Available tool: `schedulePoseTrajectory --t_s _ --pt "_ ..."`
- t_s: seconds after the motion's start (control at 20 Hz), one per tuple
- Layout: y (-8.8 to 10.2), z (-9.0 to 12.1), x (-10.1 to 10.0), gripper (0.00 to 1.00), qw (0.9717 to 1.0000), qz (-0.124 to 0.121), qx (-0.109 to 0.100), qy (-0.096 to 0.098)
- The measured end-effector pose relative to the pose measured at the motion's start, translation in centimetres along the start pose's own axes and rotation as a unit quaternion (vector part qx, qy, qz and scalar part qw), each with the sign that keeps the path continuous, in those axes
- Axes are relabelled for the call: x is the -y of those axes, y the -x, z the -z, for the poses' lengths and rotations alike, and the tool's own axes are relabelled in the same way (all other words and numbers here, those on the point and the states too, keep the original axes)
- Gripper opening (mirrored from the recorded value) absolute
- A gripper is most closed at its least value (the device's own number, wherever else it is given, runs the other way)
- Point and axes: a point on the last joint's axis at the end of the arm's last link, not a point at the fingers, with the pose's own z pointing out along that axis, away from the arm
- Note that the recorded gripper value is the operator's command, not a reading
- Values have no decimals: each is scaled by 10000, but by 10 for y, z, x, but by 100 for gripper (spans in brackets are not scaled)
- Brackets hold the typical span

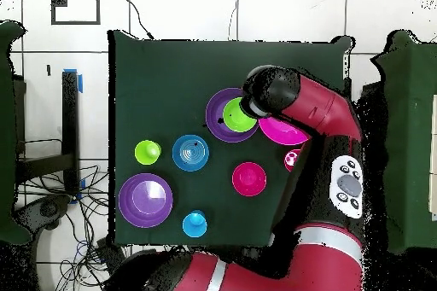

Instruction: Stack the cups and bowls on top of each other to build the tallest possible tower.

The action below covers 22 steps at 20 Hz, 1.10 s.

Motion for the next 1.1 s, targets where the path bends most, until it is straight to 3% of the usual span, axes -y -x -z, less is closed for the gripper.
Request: schedulePoseTrajectory --t_s 0.15,0.75,1.1 --pt "-1 -6 1 100 10000 0 -30 -15" --pt "-21 -78 13 100 9996 -7 -218 -171" --pt "-26 -69 -2 100 9993 -65 -348 -107"
